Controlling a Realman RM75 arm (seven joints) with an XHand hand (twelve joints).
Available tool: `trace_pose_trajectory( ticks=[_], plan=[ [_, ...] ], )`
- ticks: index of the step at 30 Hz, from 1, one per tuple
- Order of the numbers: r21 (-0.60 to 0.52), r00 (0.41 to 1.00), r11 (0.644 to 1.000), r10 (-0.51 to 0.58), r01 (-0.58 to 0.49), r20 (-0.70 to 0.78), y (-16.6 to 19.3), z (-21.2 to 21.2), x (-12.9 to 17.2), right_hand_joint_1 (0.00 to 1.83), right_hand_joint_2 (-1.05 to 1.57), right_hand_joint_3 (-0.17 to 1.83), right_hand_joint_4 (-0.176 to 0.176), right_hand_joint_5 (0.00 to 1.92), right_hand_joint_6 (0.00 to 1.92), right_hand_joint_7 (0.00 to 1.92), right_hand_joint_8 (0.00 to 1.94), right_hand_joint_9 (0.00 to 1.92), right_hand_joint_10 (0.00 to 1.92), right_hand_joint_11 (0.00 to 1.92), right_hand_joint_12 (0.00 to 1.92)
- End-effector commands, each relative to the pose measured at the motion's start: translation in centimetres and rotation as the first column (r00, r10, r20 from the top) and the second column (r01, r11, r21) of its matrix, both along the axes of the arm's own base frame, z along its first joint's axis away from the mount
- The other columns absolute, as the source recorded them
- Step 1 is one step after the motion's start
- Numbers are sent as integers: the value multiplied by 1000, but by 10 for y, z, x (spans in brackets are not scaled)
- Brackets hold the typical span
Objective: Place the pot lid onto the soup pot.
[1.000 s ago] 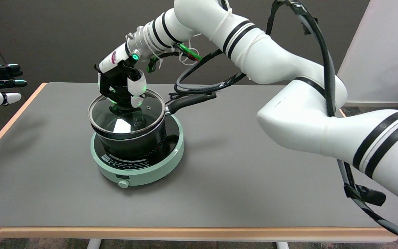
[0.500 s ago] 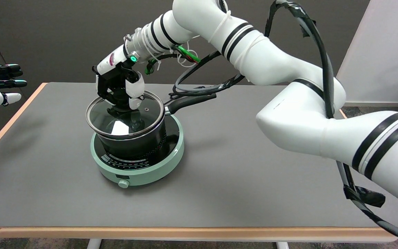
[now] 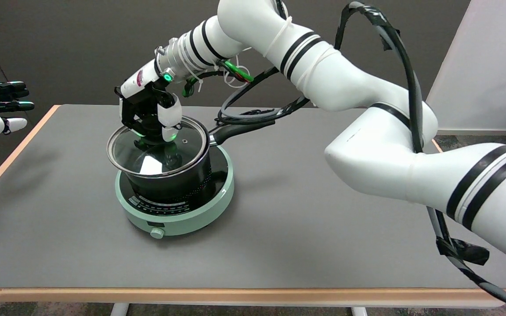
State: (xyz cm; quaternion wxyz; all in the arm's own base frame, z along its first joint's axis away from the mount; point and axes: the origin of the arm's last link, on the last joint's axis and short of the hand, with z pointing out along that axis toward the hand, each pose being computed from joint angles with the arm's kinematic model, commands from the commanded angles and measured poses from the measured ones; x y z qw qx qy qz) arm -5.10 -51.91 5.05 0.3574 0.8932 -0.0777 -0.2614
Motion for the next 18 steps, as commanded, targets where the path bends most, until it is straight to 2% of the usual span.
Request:
trace_pose_trajectory(
  ticks=[1,18],
  plan=[
    [7,1000,1000,-6,6,-5,2,-1,-4,1355,934,439,176,638,1258,897,1240,869,1452,716,1811],
    [4,1000,1000,24,-24,-12,1,2,0,1354,934,441,176,635,1263,896,1243,868,1456,715,1809]
  ],
)
